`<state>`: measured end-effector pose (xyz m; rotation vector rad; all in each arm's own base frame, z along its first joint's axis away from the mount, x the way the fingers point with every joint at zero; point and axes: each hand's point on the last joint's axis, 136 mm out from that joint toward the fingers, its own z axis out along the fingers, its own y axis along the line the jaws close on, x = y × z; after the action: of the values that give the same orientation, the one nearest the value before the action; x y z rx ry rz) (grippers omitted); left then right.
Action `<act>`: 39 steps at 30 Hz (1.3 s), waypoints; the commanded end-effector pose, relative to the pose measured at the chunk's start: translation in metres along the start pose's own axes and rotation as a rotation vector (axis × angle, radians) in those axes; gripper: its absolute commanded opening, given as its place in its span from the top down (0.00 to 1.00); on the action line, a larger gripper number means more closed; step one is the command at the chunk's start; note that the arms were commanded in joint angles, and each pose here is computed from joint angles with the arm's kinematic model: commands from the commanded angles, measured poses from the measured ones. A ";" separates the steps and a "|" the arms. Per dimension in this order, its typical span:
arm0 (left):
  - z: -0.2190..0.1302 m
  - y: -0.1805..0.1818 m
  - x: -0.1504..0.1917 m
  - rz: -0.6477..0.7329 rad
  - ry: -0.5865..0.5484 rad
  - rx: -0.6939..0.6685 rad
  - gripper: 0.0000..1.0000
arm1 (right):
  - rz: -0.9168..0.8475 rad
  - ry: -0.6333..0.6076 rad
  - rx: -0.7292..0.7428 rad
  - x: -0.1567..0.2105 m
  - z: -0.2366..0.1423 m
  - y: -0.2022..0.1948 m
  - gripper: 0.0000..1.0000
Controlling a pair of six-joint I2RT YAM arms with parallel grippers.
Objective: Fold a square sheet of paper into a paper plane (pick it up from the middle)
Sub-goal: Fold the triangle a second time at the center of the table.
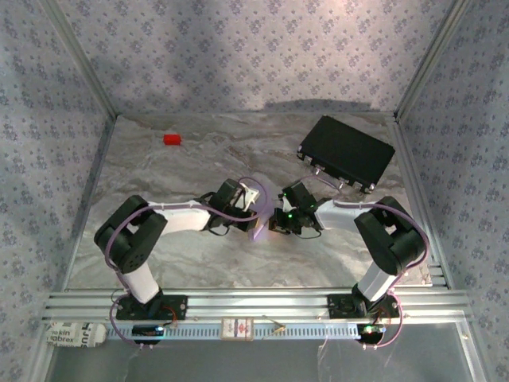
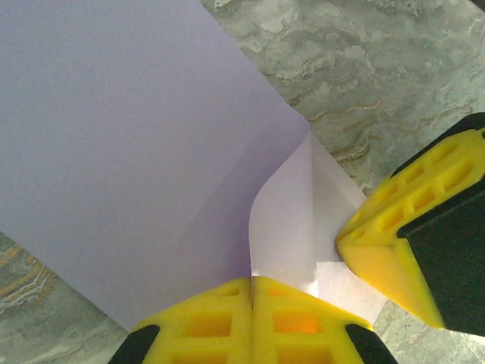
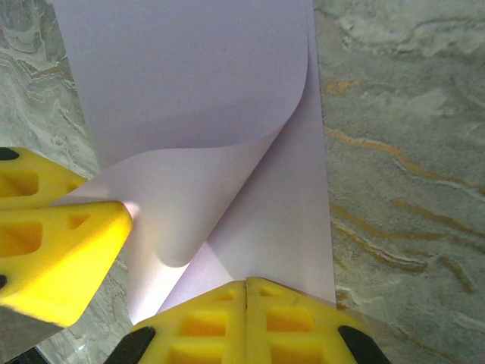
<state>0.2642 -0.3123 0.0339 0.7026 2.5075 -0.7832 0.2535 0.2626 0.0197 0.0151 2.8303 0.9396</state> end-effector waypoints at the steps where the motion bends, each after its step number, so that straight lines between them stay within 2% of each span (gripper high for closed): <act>1: 0.002 0.003 -0.003 0.029 0.015 -0.014 0.96 | 0.014 0.029 0.078 0.008 -0.002 -0.017 0.95; 7: 0.008 0.005 0.007 0.010 0.047 -0.005 0.97 | 0.007 0.016 0.062 0.004 -0.005 -0.011 0.95; 16: 0.009 0.004 0.012 -0.021 0.050 0.007 0.97 | 0.022 -0.034 -0.045 -0.001 -0.011 0.017 0.92; 21: 0.008 0.002 0.009 -0.027 0.049 0.015 0.97 | 0.057 -0.014 -0.008 0.007 0.005 0.007 0.93; 27: 0.003 0.001 0.002 -0.020 0.027 0.005 0.97 | 0.080 0.011 0.104 0.019 0.008 -0.023 0.96; 39: -0.004 0.011 -0.012 0.000 -0.023 -0.067 0.97 | 0.067 0.012 0.116 0.018 0.003 -0.027 0.96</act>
<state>0.2663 -0.3079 0.0234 0.6855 2.5421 -0.7372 0.2507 0.2685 0.0198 0.0812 2.8186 0.9451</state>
